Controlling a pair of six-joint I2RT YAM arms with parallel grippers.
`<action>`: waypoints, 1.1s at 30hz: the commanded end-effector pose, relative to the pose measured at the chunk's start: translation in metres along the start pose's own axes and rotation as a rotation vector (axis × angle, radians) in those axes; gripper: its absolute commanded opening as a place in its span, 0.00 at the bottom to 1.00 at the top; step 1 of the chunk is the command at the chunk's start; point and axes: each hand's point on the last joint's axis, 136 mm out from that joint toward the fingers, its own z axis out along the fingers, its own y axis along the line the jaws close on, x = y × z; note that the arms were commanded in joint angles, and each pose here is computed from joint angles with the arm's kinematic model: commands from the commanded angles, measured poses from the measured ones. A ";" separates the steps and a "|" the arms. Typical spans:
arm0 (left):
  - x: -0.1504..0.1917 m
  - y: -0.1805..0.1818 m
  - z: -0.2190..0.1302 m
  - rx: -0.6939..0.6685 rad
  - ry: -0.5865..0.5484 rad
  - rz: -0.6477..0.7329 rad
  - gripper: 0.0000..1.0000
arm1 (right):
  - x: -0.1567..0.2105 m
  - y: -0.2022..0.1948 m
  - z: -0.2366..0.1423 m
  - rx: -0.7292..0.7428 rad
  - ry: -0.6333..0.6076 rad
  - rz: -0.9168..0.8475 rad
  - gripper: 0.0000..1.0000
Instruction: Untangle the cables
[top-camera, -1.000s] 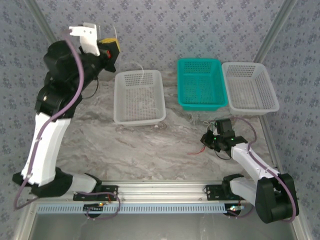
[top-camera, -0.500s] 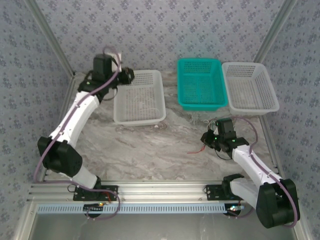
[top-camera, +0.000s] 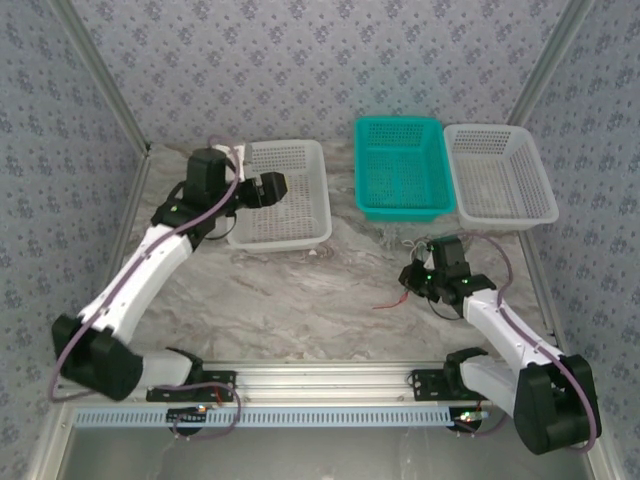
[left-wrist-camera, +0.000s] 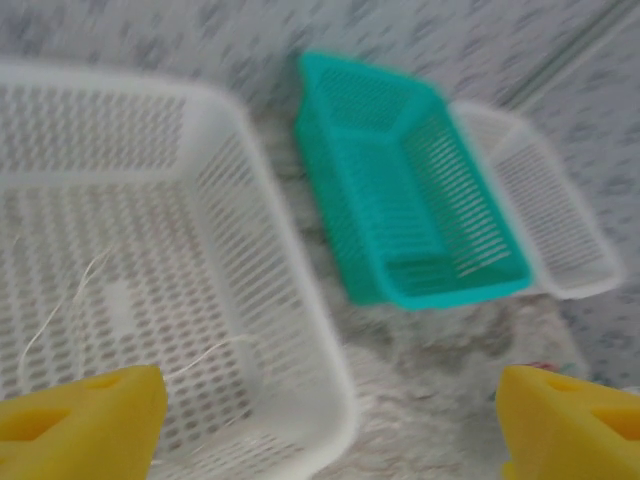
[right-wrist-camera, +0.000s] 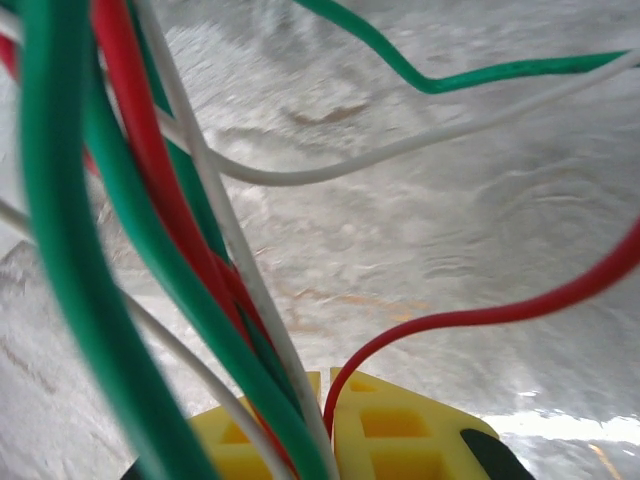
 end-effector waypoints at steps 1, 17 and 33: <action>-0.014 -0.056 -0.023 0.147 -0.088 0.048 0.85 | -0.002 0.058 -0.010 -0.172 -0.027 -0.224 0.00; 0.143 -0.150 -0.005 0.533 0.175 0.649 0.82 | 0.054 0.155 -0.042 -0.435 -0.009 -0.775 0.00; 0.171 -0.124 0.031 0.456 0.208 0.634 0.00 | 0.030 0.132 -0.035 -0.266 -0.076 -0.715 0.00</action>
